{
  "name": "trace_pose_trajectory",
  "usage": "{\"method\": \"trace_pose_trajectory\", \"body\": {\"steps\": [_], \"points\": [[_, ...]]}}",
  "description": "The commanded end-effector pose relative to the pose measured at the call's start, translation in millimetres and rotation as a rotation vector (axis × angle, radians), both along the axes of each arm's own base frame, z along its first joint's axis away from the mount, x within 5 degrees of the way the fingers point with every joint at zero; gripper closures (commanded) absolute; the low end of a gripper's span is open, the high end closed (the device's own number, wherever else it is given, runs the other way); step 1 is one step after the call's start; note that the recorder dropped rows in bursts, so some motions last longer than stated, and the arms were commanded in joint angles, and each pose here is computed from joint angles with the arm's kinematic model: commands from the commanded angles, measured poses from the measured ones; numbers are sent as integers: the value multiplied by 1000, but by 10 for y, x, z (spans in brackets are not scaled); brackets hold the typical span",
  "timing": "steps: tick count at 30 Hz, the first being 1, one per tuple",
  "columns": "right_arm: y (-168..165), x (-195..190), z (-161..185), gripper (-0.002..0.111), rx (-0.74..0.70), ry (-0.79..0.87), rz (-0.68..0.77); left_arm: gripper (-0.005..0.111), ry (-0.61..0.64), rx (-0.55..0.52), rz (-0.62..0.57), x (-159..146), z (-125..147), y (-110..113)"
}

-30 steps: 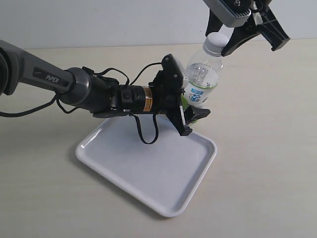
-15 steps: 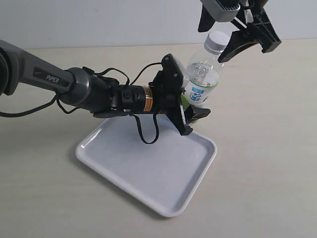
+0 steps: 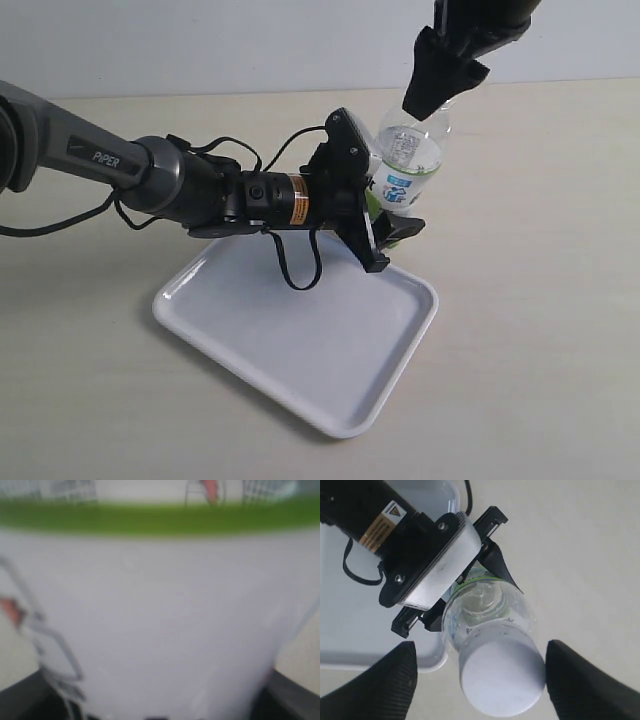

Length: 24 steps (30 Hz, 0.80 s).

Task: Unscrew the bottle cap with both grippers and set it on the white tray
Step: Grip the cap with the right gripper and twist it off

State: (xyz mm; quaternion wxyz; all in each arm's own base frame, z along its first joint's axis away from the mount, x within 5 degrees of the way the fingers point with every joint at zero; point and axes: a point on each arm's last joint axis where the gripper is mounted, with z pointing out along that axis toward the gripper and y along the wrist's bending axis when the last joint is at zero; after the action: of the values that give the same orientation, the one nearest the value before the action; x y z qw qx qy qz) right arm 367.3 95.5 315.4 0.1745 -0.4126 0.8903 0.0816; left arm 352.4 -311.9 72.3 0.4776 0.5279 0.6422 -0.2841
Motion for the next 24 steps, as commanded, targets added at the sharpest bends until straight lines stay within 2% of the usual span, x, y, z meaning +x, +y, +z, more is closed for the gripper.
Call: {"method": "trace_pose_trajectory", "body": {"steps": [1,6,14,17,24], "points": [[1,-5,31,39,42,34,-148,107,9,29,13,-6,-11,3],[-1,-5,31,40,70,69,-261,107,9,29,13,-6,-11,3],[-4,-4,30,51,79,81,-305,107,9,29,13,-6,-11,3],[-4,-4,30,61,79,81,-305,107,9,29,13,-6,-11,3],[-11,-3,28,106,62,69,-273,107,9,29,13,-6,-11,3]]}}
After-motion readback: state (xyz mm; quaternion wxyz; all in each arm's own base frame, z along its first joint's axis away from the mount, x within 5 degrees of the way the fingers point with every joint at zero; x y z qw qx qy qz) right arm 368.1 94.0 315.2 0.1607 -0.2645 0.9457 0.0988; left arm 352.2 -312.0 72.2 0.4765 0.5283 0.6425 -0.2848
